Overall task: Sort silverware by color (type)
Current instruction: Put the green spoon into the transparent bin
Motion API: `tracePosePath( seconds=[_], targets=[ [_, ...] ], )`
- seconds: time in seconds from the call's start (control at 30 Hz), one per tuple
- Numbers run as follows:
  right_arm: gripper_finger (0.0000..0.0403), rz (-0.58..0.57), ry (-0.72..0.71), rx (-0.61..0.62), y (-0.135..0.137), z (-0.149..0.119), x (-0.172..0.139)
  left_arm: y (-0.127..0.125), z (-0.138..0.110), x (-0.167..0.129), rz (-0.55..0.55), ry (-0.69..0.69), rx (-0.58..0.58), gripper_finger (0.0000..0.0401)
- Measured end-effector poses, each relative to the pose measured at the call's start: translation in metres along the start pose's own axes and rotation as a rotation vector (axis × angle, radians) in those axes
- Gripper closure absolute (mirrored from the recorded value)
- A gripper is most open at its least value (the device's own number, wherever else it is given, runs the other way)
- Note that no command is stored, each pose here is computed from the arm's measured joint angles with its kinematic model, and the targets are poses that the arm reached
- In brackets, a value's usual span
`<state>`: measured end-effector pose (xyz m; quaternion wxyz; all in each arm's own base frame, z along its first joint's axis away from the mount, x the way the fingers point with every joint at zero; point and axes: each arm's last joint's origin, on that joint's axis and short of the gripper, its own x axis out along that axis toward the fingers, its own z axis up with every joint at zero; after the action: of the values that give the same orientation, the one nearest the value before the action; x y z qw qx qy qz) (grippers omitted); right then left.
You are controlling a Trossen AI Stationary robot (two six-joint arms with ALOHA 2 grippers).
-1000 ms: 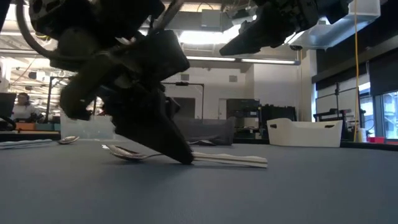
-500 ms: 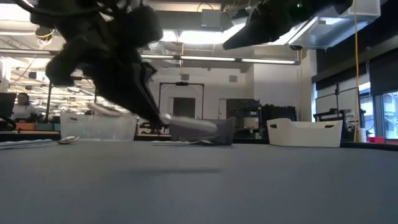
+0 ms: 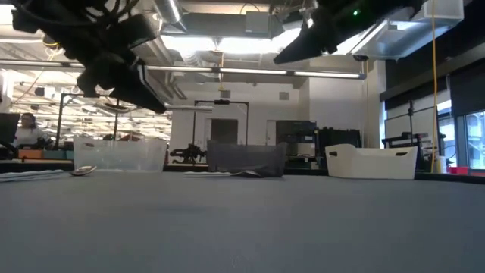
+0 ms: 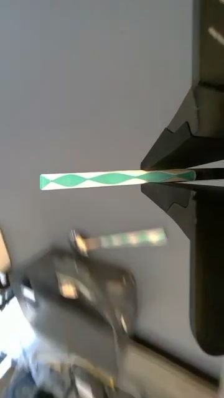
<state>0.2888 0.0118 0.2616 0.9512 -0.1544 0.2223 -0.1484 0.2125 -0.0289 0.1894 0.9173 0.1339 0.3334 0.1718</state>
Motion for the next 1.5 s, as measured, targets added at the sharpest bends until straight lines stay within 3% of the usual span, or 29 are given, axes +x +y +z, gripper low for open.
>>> tracePosePath(
  seconds=[0.33, 0.47, 0.63, 0.87, 1.1, 1.5],
  targets=[
    [0.0221, 0.069, 0.067, 0.046, 0.006, -0.011, 0.012, 0.06, -0.027, -0.008, 0.378, 0.015, -0.126, 0.037],
    [0.0221, 0.123, 0.102, 0.079, 0.008, -0.015, 0.011, 0.078, -0.038, -0.004, 0.533, 0.088, -0.139, 0.037],
    [0.0221, 0.195, 0.161, 0.149, 0.011, -0.021, 0.01, 0.102, -0.052, 0.001, 0.648, 0.183, -0.184, 0.037],
    [0.0221, 0.274, 0.174, 0.216, 0.014, -0.021, 0.009, 0.127, -0.064, 0.006, 0.654, 0.251, -0.22, 0.037],
    [0.0221, 0.273, 0.176, 0.226, 0.014, -0.021, 0.009, 0.147, -0.078, 0.019, 0.618, 0.305, -0.257, 0.037],
    [0.0221, 0.263, 0.161, 0.229, 0.013, -0.02, 0.009, 0.173, -0.089, 0.035, 0.691, 0.314, -0.25, 0.037]
  ],
)
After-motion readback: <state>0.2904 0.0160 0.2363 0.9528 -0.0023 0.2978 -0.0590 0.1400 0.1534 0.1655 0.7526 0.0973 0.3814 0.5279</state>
